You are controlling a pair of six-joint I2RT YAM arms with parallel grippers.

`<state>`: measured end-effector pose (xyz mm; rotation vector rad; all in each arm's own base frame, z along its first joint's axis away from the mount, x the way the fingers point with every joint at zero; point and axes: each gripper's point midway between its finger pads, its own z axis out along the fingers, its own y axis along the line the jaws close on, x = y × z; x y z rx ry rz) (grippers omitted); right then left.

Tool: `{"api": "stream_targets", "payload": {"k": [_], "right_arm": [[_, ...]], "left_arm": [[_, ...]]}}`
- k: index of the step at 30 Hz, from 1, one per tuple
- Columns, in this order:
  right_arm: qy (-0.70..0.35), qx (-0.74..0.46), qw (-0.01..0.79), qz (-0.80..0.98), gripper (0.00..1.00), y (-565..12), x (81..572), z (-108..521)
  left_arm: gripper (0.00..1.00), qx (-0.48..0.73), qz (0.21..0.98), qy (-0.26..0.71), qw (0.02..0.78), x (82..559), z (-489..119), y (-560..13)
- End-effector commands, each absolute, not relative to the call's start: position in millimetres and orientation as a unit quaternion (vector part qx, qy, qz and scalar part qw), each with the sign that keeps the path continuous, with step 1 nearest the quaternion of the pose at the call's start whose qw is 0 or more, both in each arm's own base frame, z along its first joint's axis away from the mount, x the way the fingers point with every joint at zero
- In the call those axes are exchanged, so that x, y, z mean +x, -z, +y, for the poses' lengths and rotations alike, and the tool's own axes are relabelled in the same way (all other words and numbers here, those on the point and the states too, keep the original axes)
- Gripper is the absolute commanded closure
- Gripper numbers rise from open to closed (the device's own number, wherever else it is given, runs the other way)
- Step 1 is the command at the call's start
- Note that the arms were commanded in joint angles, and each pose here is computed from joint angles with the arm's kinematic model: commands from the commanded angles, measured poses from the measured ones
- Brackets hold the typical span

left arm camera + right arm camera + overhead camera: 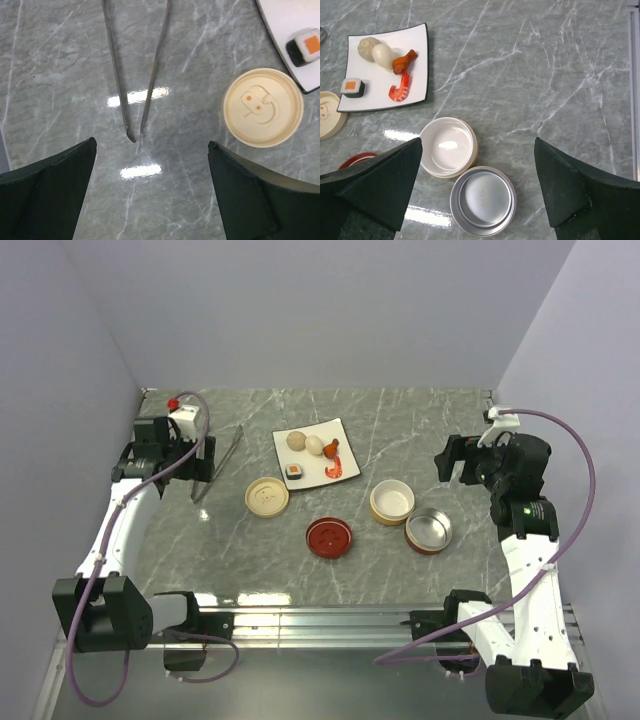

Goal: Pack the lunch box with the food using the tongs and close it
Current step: Grab the clamp with the left arm

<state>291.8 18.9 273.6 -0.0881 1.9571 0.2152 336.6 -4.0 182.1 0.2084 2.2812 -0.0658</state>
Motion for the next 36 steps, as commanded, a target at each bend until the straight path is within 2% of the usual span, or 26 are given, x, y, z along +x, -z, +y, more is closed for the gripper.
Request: {"api": "stream_targets", "payload": {"k": [1,8,13,14,16,17,22,27,36], "right_arm": [[-0.082,-0.036,0.546,0.833,0.00,-270.4,293.3,14.6],[-0.099,-0.077,0.498,0.858,0.00,-253.8,294.4,22.5],[-0.116,-0.088,0.479,0.865,0.00,-248.1,296.2,28.1],[-0.118,-0.089,0.478,0.866,0.00,-248.0,296.7,28.6],[-0.129,-0.097,0.466,0.870,0.00,-244.4,295.4,32.5],[-0.135,-0.103,0.459,0.872,0.00,-242.1,293.9,34.6],[-0.177,-0.128,0.415,0.883,0.00,-230.2,286.1,48.4],[-0.172,-0.128,0.416,0.884,0.00,-231.8,284.6,46.8],[-0.179,-0.128,0.410,0.885,0.00,-228.9,284.2,48.4]], "left_arm": [[0.01,0.103,0.904,-0.005,0.416,349.2,5.2,-192.4],[0.01,0.172,0.905,0.000,0.389,376.4,-4.0,-191.8],[0.07,0.185,0.913,-0.011,0.364,416.1,-4.3,-196.4],[0.07,0.188,0.926,-0.001,0.328,419.3,-5.4,-176.3],[0.10,0.206,0.923,0.011,0.325,435.5,-19.4,-181.9],[0.11,0.207,0.933,0.021,0.295,438.6,-20.8,-162.1],[0.17,0.208,0.939,0.032,0.273,470.2,-28.3,-143.4],[0.27,0.210,0.949,0.035,0.233,479.1,-34.5,-107.9],[0.38,0.213,0.957,0.009,0.199,474.0,-26.8,-68.0]]}}
